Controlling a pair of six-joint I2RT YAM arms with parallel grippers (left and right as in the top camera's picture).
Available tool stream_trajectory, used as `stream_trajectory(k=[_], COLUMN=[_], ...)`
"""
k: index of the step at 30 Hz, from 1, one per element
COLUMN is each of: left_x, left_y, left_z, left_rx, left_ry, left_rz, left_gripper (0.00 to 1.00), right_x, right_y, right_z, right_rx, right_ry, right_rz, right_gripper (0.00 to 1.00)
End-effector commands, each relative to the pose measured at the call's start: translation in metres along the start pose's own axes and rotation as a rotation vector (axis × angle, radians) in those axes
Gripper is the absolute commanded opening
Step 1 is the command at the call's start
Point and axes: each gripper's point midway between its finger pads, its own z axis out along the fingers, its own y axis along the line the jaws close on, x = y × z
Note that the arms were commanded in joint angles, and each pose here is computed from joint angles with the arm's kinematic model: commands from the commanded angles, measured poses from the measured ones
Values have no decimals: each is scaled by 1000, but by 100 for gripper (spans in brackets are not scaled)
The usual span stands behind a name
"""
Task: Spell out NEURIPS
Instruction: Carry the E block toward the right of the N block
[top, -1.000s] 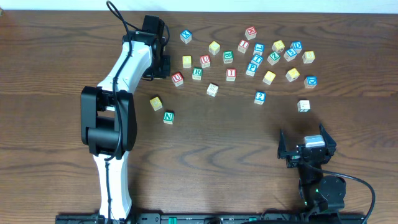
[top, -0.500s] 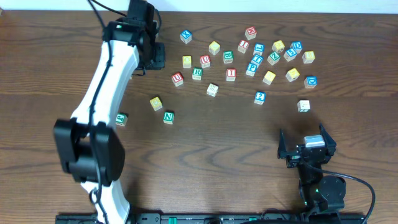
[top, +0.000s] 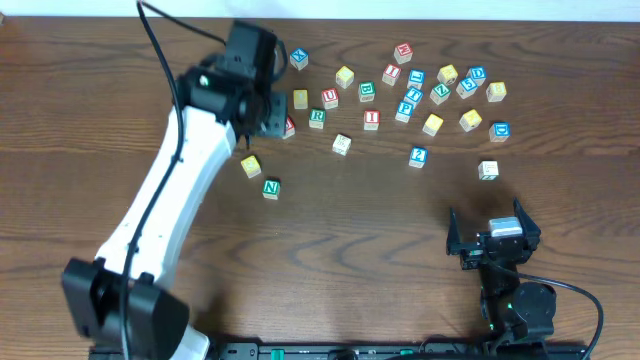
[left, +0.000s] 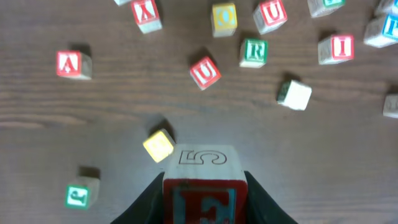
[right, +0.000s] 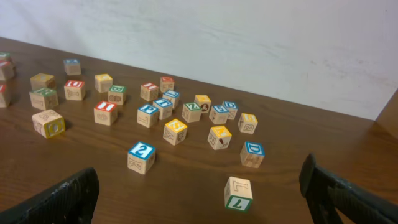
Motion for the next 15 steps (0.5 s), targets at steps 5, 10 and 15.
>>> stream_trajectory(k=[5,10,15], left_x=[59,95,116], left_y=[-1,-16,-31], left_z=[10,28,47], left_rx=[-3,21,40], left_ry=[2,25,36], left_rz=[-99,-98,-106], left_gripper=[9,9,9], right_x=[1,1,1], right_y=[-2,-2,-2], right_z=[0,0,0], right_rx=[8,8,8], right_ry=[2,2,2], right_rz=[-6,-6,-6], right_gripper=[99,99,99])
